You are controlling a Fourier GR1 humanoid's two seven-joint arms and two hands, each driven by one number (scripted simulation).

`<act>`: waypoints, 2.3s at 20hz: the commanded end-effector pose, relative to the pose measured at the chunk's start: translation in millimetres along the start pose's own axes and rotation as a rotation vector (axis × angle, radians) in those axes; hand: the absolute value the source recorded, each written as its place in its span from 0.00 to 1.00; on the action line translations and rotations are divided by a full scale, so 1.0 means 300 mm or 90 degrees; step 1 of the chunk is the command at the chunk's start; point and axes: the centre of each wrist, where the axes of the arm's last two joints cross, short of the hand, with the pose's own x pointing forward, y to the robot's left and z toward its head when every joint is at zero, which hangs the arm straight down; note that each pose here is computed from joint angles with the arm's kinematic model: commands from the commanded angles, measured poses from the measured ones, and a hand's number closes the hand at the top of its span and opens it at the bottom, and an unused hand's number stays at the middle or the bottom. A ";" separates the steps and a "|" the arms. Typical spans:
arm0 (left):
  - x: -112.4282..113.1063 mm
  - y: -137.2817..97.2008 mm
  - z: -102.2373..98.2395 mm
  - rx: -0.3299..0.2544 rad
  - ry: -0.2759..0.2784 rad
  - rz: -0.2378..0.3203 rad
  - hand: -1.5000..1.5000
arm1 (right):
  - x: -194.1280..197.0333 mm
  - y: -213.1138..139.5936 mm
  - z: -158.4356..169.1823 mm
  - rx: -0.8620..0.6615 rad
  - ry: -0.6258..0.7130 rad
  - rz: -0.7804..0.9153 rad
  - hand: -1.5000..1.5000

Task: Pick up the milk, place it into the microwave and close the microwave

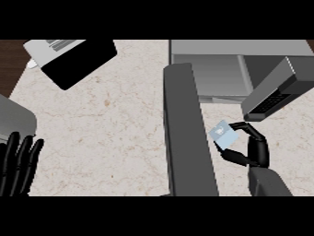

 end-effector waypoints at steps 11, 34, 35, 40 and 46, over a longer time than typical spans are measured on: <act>0.014 0.054 0.031 0.024 0.009 -0.001 0.00 | 0.024 -0.093 0.176 0.157 0.014 -0.175 1.00; -0.062 0.172 0.017 0.008 0.032 0.000 0.00 | 0.235 0.202 -0.385 0.100 0.027 0.058 1.00; -0.067 0.110 -0.004 0.011 0.035 -0.006 0.00 | 0.281 0.301 -0.437 0.100 0.048 0.071 1.00; -0.064 0.140 0.018 0.005 0.014 0.005 0.00 | 0.244 0.184 -0.542 0.071 0.057 0.131 1.00; -0.094 0.108 -0.011 -0.011 0.024 0.023 0.00 | 0.239 0.170 -0.580 0.030 0.072 0.198 1.00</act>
